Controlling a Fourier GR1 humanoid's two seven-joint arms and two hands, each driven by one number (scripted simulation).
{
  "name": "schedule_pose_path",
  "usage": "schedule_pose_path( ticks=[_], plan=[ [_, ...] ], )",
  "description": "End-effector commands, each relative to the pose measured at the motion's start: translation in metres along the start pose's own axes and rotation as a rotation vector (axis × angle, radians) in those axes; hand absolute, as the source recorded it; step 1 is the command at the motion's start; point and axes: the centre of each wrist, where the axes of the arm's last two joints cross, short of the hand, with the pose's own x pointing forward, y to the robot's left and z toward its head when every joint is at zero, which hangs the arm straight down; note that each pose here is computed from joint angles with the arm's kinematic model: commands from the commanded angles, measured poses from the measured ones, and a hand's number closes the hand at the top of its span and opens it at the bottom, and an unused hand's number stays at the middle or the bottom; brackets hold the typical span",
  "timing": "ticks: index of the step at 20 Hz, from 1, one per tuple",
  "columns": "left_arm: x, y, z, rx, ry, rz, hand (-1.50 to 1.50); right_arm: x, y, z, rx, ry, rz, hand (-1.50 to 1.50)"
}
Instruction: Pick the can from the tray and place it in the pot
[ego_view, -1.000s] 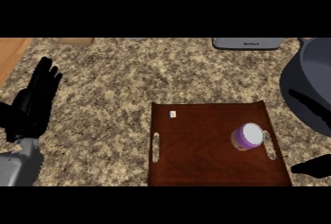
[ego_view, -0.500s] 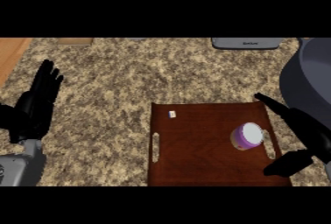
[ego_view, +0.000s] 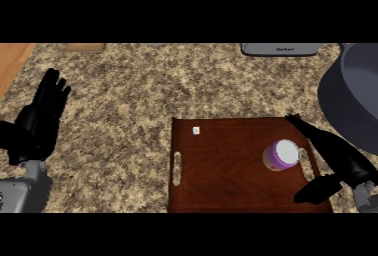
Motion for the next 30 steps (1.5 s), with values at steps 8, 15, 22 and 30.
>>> schedule_pose_path(
  ticks=[8, 15, 22, 30],
  plan=[
    [0.006, 0.003, -0.006, 0.005, -0.007, -0.006, 0.0, -0.008, 0.019, -0.014, 0.009, 0.003, 0.012, -1.5],
    [-0.005, -0.005, -0.003, 0.003, 0.007, -0.003, 0.0, -0.003, 0.047, -0.058, 0.004, 0.063, 0.024, -1.5],
    [0.006, -0.001, -0.003, 0.01, 0.005, -0.009, 0.0, -0.013, 0.045, -0.051, 0.047, -0.029, 0.129, 1.5],
    [0.006, -0.017, 0.004, -0.001, -0.005, 0.008, 0.0, -0.015, 0.066, -0.056, 0.038, -0.07, 0.13, 1.5]
  ],
)
